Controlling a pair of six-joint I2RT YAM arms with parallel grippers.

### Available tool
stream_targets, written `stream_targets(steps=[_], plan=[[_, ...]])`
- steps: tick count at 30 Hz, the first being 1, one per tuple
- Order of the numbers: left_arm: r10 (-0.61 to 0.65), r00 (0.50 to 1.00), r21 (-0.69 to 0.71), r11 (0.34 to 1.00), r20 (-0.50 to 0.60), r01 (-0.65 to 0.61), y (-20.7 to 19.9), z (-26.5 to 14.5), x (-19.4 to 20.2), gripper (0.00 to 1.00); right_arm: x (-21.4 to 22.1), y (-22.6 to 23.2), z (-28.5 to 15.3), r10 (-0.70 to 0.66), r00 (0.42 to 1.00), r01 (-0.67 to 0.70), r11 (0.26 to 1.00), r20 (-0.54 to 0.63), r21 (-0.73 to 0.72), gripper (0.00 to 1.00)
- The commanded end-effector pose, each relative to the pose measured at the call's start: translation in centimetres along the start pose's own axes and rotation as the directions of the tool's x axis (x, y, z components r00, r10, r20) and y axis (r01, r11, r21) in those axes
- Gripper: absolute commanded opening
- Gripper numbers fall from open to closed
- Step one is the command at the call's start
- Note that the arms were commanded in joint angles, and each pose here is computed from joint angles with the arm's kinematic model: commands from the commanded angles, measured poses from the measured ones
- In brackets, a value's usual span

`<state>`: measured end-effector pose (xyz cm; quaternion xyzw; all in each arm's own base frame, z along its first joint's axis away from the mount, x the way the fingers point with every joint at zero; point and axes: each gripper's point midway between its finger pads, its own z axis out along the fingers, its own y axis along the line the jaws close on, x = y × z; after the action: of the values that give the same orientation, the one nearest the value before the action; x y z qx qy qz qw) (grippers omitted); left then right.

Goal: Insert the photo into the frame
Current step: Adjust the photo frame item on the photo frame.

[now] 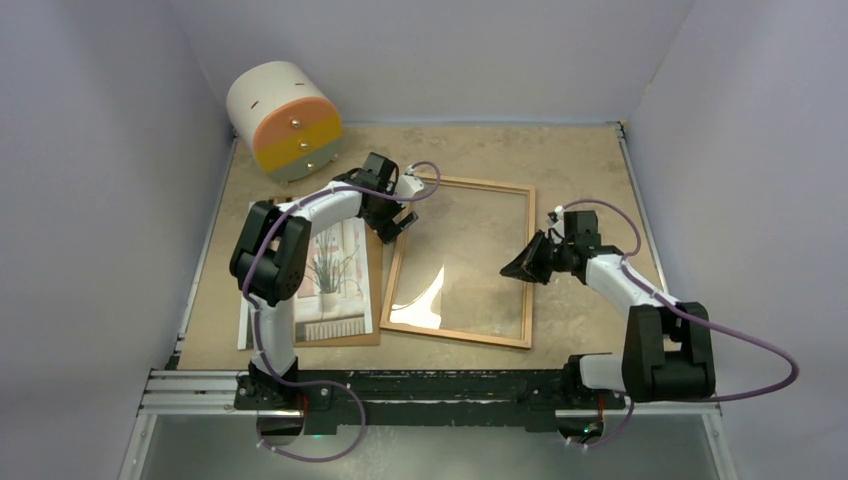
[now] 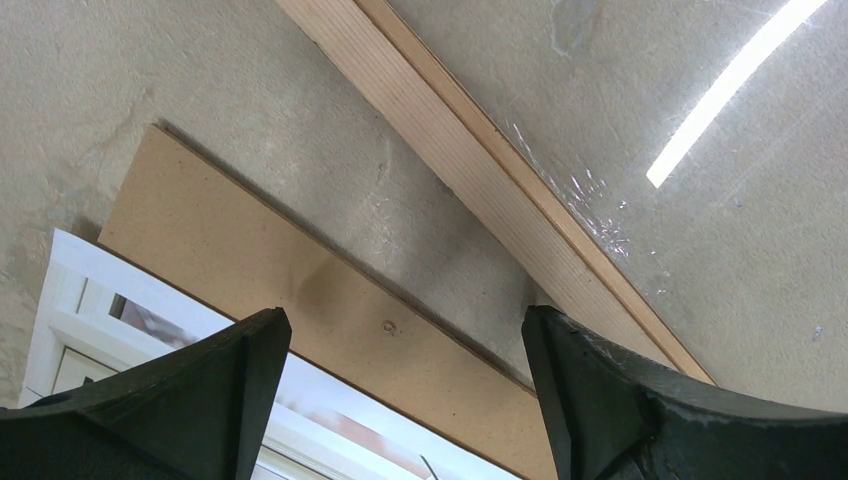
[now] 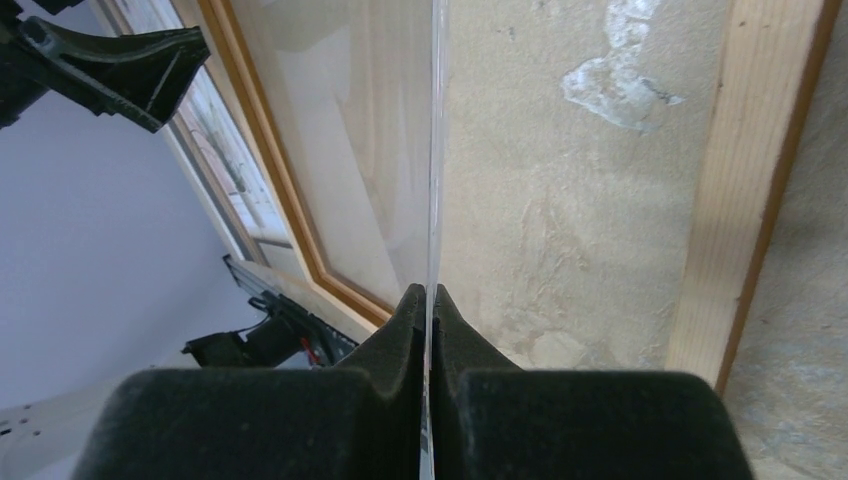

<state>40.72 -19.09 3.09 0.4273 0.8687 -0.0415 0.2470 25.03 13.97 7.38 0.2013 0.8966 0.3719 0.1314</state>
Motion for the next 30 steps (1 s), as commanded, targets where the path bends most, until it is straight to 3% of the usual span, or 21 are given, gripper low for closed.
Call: stream_targets(steps=[1, 11, 15, 30], plan=[[-0.018, 0.998, 0.052, 0.999, 0.059, 0.015, -1.1, -0.5, -1.5, 0.92, 0.2, 3.8, -1.1, 0.019, 0.999, -0.023, 0.990, -0.036, -0.140, 0.00], [-0.025, 0.997, 0.064, 0.998, 0.073, 0.020, -0.9, -0.4, -1.9, 0.91, -0.5, 7.7, -3.4, -0.073, 0.997, 0.079, 0.959, 0.032, -0.274, 0.00], [-0.066, 0.994, 0.088, 0.994, 0.085, 0.059, -0.2, -0.9, -2.1, 0.90, -0.5, 9.8, -4.6, -0.120, 0.989, 0.145, 0.911, 0.087, -0.387, 0.00], [-0.092, 0.991, 0.080, 0.993, 0.094, 0.084, 0.9, -1.7, -1.5, 0.90, -0.6, 10.4, -4.3, -0.125, 0.989, 0.146, 0.891, 0.078, -0.430, 0.00]])
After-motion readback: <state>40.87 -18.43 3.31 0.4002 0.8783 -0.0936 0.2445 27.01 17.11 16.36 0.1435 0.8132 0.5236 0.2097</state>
